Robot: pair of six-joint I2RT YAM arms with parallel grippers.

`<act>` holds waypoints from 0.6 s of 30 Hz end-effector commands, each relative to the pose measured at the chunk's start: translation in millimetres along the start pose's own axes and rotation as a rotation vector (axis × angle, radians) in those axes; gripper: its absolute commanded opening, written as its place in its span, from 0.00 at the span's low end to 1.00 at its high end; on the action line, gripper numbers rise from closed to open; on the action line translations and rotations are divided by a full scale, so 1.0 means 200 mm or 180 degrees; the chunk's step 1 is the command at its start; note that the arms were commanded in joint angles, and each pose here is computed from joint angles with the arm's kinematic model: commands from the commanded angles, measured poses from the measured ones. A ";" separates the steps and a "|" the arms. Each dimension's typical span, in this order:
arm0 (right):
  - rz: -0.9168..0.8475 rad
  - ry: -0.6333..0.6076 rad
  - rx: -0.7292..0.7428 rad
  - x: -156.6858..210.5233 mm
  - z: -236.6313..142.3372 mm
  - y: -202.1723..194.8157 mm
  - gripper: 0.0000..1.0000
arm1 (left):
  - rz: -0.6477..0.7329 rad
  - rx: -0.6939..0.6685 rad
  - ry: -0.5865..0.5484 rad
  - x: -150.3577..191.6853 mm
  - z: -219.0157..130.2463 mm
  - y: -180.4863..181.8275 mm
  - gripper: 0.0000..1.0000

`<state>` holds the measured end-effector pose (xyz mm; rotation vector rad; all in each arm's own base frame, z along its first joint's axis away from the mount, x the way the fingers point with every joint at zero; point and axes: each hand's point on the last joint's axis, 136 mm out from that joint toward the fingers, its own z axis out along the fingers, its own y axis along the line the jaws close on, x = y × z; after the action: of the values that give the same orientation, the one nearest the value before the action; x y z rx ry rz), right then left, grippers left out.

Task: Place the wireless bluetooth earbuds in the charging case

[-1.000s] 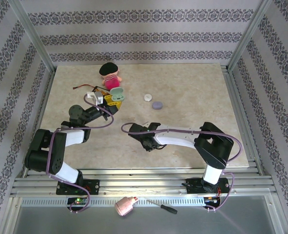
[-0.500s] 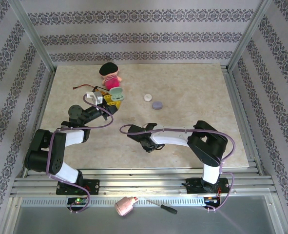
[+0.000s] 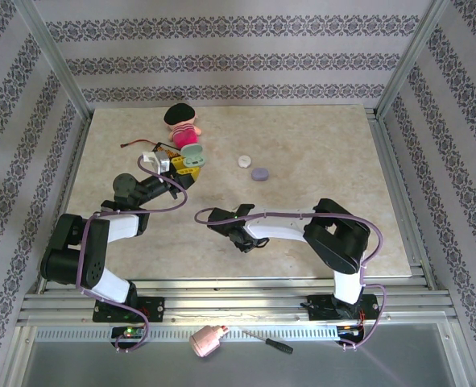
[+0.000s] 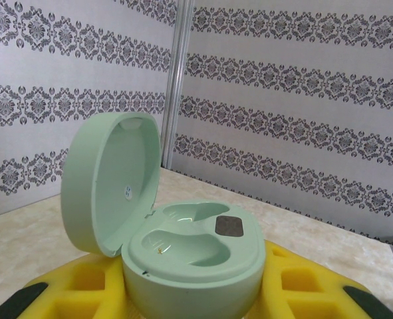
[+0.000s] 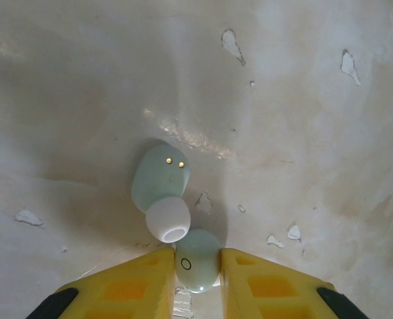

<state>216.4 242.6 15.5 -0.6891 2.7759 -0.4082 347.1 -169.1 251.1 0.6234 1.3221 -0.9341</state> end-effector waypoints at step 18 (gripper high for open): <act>0.0748 -0.0456 -0.0667 -0.11 -0.25 -0.12 0.17 | 0.0198 0.0001 -0.0112 -0.06 -0.02 0.00 0.24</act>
<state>225.0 241.7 56.9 -0.5455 2.7477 -0.1759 347.8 -167.5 251.1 0.6205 1.3230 -0.9306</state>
